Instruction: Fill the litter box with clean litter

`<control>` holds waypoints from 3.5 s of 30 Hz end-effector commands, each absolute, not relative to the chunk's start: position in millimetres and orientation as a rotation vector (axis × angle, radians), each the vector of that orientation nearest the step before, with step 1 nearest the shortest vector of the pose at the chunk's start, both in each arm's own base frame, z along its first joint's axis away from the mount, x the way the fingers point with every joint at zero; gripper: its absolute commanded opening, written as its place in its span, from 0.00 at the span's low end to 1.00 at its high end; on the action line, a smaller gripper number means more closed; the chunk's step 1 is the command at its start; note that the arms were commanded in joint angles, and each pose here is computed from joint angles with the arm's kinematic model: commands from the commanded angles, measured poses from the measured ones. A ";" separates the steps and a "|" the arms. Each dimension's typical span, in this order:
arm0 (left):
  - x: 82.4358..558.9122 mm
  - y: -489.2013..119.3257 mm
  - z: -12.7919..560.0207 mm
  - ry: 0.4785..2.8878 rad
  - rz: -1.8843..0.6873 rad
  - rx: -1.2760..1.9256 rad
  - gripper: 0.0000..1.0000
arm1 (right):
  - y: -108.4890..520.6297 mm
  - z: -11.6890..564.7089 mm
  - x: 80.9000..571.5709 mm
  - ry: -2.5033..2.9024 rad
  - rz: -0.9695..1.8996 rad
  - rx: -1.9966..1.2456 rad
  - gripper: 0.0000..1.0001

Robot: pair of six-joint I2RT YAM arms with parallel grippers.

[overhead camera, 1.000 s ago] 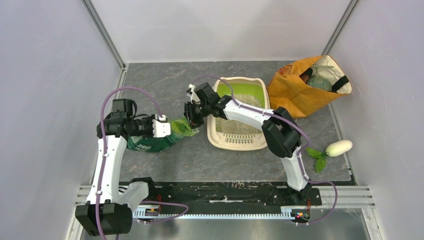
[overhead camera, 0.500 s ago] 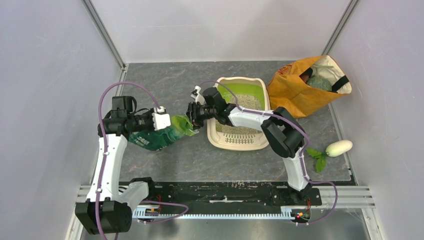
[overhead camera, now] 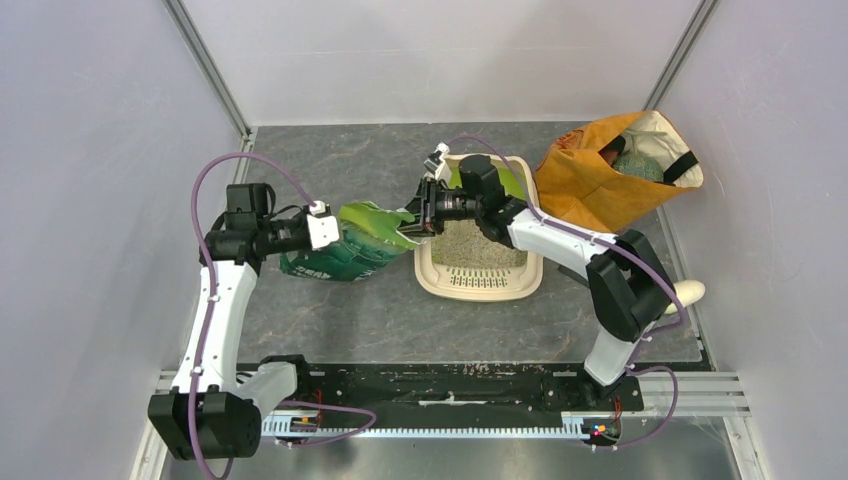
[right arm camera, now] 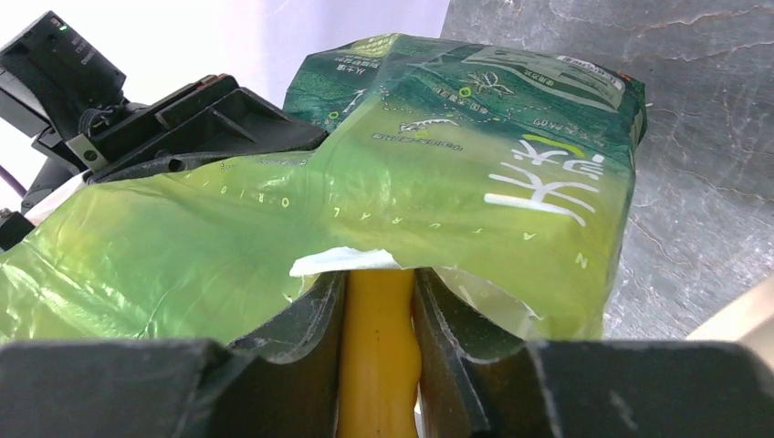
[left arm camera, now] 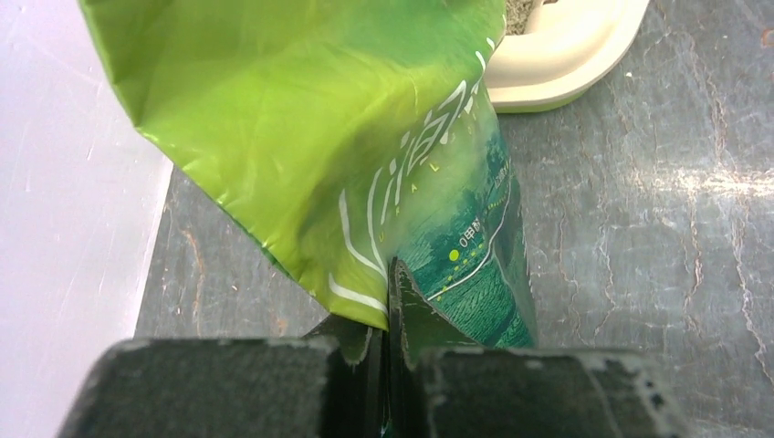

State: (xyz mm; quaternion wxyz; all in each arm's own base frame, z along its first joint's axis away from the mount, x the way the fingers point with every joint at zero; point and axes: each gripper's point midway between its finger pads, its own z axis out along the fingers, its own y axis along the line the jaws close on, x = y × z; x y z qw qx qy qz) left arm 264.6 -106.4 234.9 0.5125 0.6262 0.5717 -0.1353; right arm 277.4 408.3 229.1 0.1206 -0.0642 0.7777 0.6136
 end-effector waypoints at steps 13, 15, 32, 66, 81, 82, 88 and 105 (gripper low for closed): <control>303.2 -114.3 253.7 1.304 -0.349 1.424 0.02 | 342.4 293.2 252.3 2.102 1.893 -0.272 0.00; 307.9 -114.8 256.0 1.309 -0.351 1.396 0.02 | 335.1 289.1 254.5 2.121 1.889 -0.244 0.00; 316.3 -124.6 257.8 1.326 -0.444 1.324 0.02 | 284.1 292.4 267.5 2.115 1.895 -0.076 0.00; 314.5 -152.3 281.9 1.331 -0.585 1.261 0.02 | 226.9 285.1 271.6 2.131 1.815 0.054 0.00; 321.2 -157.6 278.2 1.368 -0.568 1.275 0.02 | 177.9 294.5 276.1 2.109 1.763 0.150 0.00; 321.1 -157.4 277.8 1.371 -0.567 1.276 0.02 | 177.3 294.6 273.1 2.116 1.767 0.145 0.00; 321.1 -157.2 276.9 1.371 -0.566 1.283 0.02 | 144.8 291.8 281.5 2.109 1.692 0.210 0.00; 312.2 -157.0 276.1 1.347 -0.552 1.323 0.02 | 109.5 241.0 306.9 2.482 0.560 -0.067 0.00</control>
